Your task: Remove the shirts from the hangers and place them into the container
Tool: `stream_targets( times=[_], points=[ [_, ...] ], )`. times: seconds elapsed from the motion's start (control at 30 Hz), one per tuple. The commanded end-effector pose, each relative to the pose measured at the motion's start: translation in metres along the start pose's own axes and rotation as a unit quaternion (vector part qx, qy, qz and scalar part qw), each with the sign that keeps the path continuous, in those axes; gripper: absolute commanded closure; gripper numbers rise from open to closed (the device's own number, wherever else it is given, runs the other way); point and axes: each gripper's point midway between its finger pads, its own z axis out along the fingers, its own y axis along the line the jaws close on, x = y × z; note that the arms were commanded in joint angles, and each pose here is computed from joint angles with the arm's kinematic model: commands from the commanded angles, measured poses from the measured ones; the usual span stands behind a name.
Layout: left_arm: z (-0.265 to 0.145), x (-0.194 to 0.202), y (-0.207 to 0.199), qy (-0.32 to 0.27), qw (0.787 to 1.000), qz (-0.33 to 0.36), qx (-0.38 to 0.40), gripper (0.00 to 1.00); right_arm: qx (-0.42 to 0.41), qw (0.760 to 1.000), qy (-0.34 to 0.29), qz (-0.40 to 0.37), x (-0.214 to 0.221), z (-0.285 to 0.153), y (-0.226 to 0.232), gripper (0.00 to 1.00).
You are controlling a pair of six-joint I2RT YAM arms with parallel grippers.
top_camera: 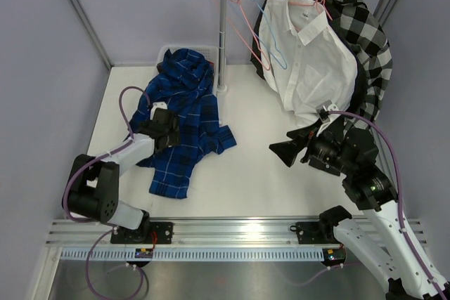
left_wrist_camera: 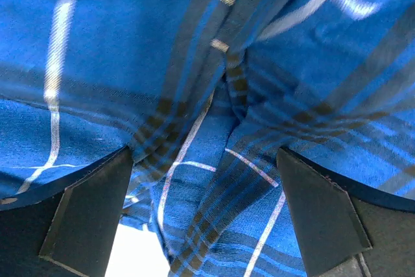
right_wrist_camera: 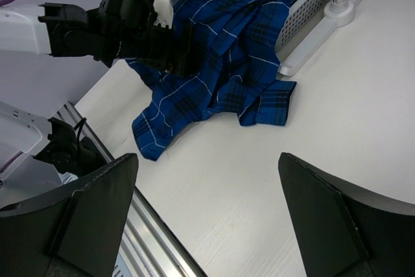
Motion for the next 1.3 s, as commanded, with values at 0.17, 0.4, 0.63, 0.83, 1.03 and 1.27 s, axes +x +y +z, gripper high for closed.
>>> stream_targets(
  times=[0.17, 0.4, 0.63, 0.83, 1.03, 1.27],
  points=[
    [0.011, -0.026, -0.023, 0.010, 1.000, -0.008, 0.021, 0.19, -0.018, 1.000, -0.019, -0.007, -0.009, 0.000, 0.007, 0.01],
    [0.016, -0.029, -0.026, 0.014, 0.999, 0.019, 0.025, 0.92, -0.013, 1.000, -0.017, -0.007, -0.009, 0.000, 0.005, 0.01],
    [0.014, -0.036, -0.032, 0.012, 0.999, 0.029, 0.040, 1.00, -0.009, 1.000, -0.014, -0.005, -0.008, 0.001, 0.003, 0.01],
    [-0.044, -0.100, -0.034, -0.075, 0.993, -0.015, 0.086, 1.00, -0.005, 1.000, -0.015, -0.006, -0.008, 0.001, 0.002, 0.01],
    [-0.144, -0.229, -0.037, -0.232, 0.960, -0.050, 0.151, 1.00, 0.001, 1.000, -0.013, -0.006, -0.008, 0.002, -0.001, 0.01],
    [-0.211, -0.358, -0.057, -0.356, 0.911, -0.071, 0.196, 1.00, 0.015, 1.000, -0.010, -0.003, -0.006, 0.005, -0.007, 0.01]
  ],
)
